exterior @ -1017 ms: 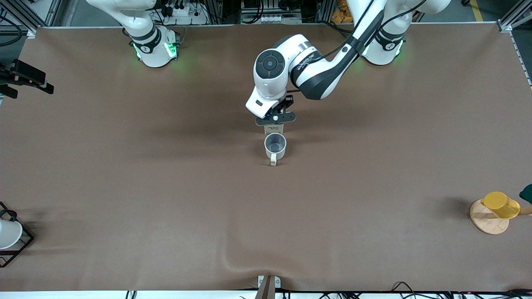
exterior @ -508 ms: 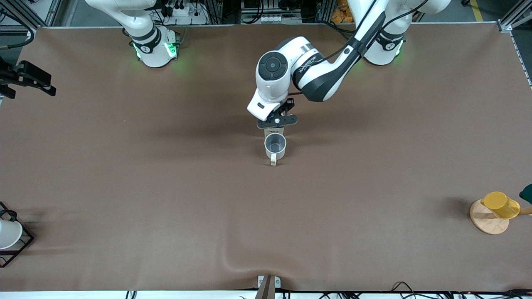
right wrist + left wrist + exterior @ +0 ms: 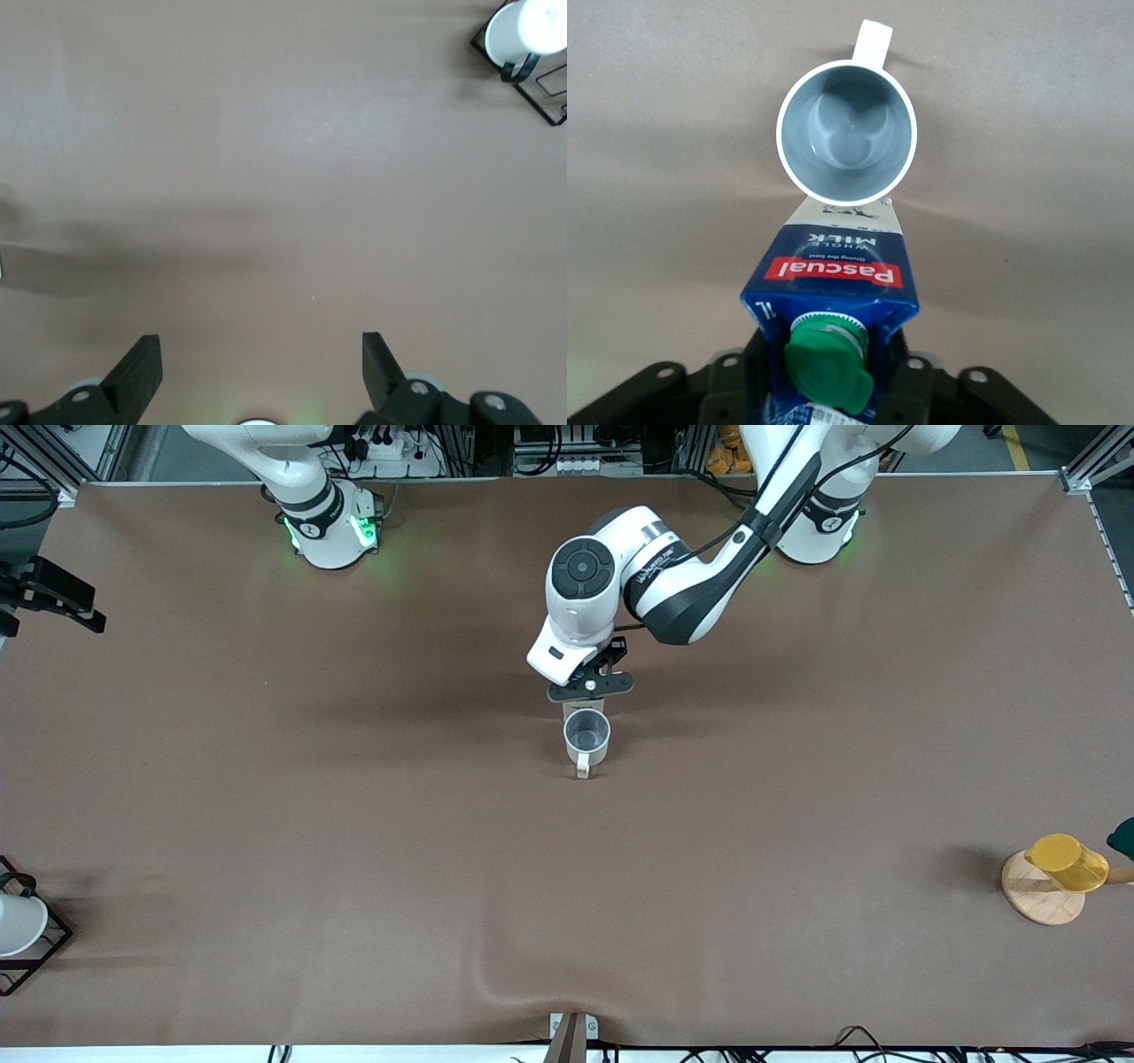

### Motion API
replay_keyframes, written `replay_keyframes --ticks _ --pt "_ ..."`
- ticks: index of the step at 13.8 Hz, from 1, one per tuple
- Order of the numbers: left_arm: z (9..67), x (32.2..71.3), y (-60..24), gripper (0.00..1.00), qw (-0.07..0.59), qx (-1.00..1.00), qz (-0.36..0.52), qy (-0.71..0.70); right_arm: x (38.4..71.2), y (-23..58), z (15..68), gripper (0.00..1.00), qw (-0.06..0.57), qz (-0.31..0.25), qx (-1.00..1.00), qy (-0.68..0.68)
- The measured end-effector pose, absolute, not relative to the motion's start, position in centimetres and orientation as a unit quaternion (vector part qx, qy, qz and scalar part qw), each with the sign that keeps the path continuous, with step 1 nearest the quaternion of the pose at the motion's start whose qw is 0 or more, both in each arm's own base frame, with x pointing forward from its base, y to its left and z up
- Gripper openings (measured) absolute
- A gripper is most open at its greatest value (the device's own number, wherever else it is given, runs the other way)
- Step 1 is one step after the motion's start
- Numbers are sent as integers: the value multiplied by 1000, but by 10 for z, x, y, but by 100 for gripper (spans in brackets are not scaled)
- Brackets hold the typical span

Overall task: Place milk next to cup
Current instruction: 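Move the milk carton beside the mug with the left gripper, then lower the carton onto the table and open the left gripper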

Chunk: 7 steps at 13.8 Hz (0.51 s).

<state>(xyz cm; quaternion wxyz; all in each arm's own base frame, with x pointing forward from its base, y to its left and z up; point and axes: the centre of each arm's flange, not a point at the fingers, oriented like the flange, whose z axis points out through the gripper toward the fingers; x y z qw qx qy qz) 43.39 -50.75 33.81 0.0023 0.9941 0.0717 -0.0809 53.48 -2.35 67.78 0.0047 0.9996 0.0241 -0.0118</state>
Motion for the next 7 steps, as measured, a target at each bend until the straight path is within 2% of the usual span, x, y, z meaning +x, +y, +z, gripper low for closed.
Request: replay_keyframes --ticks 4,7 --pt "340 435 -508 97 4 994 -80 72 536 -23 679 100 5 -5 1000 25" --pt "384 432 -503 100 0 995 -72 70 536 -23 679 100 5 -4 1000 25"
